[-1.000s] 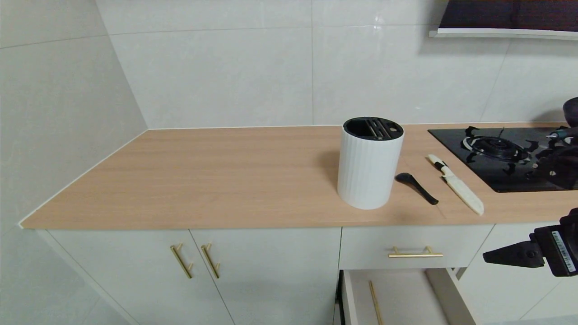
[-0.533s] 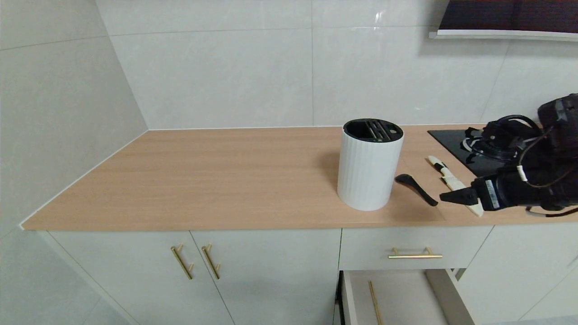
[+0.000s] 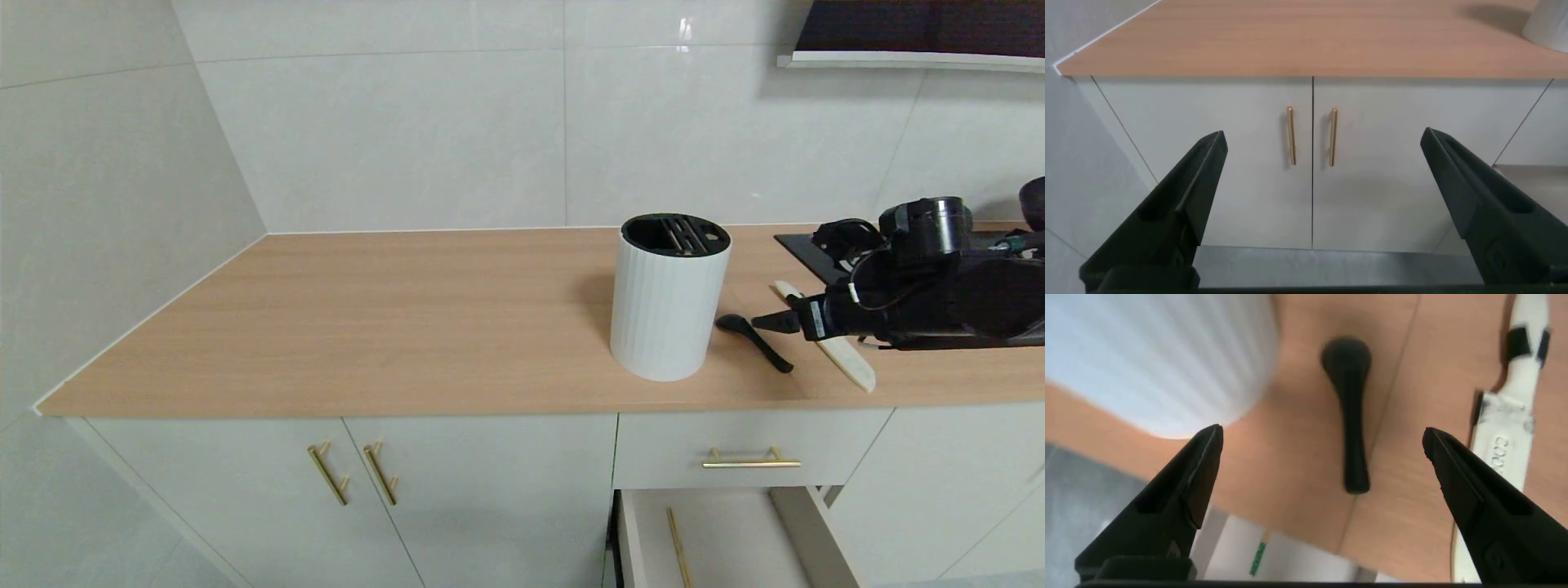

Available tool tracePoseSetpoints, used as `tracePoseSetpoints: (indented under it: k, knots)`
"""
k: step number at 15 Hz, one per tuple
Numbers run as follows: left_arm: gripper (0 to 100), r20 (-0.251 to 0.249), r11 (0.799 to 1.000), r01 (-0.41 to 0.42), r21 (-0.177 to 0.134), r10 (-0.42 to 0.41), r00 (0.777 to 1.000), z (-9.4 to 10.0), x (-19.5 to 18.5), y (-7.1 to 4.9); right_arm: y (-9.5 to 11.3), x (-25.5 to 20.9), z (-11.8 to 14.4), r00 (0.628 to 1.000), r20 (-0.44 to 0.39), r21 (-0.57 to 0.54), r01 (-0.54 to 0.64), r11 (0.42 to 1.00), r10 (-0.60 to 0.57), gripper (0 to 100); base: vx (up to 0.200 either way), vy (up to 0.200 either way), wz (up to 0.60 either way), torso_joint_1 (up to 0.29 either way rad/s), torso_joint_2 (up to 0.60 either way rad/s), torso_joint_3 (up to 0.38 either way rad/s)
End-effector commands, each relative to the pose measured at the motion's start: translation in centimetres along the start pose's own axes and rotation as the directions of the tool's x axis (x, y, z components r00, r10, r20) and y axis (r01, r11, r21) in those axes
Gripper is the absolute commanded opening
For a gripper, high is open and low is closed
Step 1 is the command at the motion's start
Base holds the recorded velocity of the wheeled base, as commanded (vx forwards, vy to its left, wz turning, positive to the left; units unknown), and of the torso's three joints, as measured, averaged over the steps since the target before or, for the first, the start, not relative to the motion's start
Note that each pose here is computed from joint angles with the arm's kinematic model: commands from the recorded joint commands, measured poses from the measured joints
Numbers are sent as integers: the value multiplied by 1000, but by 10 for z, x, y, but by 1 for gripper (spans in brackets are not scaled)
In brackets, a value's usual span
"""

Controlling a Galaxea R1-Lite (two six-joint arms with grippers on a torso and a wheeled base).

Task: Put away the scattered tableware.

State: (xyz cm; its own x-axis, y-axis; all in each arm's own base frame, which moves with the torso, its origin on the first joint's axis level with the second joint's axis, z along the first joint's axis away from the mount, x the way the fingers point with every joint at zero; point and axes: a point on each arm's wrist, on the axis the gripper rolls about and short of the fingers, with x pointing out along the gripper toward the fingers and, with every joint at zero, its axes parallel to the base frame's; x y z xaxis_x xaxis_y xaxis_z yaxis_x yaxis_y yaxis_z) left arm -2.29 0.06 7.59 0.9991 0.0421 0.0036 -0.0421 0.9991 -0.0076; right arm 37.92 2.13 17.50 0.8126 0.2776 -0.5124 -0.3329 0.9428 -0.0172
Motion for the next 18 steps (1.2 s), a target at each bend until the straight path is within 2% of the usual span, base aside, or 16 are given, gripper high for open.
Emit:
tracePoseSetpoints:
  k: [1,12,18]
  knots:
    - [100,-1,1000,-1,0,1,1000,0,0,0,-10,29,-20,999,-46,19,5,1000,-4,100,0,0,0,0,0,0]
    - [100,-1,1000,-1,0,1,1000,0,0,0,-14,79,-43,1000,24,-1,9,1000,-9,100,0,0,0,0,0,0]
    - [100,-1,1000,-1,0,1,1000,0,0,0,-17,86,-47,1000,16,2,7,1000,-7,100,0,0,0,0,0,0]
